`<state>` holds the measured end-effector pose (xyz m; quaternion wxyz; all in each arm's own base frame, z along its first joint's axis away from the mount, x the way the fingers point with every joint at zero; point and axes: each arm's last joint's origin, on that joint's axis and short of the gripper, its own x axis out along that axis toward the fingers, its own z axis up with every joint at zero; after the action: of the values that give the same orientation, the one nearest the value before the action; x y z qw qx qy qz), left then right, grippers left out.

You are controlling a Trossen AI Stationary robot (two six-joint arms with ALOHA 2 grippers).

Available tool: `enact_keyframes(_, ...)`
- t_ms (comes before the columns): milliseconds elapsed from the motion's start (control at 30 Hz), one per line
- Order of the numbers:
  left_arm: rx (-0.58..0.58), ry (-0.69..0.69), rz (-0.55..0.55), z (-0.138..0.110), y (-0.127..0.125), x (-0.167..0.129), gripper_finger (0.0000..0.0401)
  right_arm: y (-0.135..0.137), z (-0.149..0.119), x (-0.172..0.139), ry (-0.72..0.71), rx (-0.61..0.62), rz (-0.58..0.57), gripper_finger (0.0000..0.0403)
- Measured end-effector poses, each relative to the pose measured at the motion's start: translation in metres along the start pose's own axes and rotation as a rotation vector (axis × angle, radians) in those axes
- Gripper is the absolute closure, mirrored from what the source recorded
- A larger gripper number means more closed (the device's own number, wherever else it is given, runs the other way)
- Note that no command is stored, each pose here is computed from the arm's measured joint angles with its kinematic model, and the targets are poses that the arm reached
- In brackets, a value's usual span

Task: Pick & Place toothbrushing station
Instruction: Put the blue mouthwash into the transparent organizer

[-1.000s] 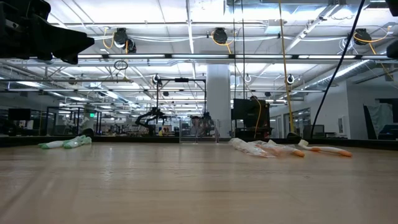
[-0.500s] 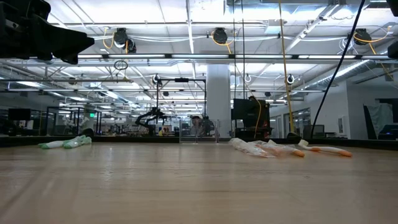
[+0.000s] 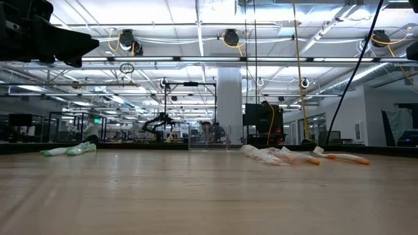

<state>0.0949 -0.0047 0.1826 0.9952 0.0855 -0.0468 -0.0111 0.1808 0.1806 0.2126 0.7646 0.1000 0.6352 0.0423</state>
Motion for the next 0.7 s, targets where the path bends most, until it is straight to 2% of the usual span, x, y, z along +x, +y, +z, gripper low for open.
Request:
enact_keyframes(133, 0.000, 0.000, 0.000, 0.000, 0.000, 0.000, 0.0270, 0.001, 0.004, 0.000, -0.031, -0.026, 0.018, 0.0313)
enact_keyframes(700, 0.000, 0.000, 0.000, 0.000, 0.000, 0.000, 0.0270, -0.016, 0.037, -0.002, -0.214, -0.125, -0.016, 0.0308)
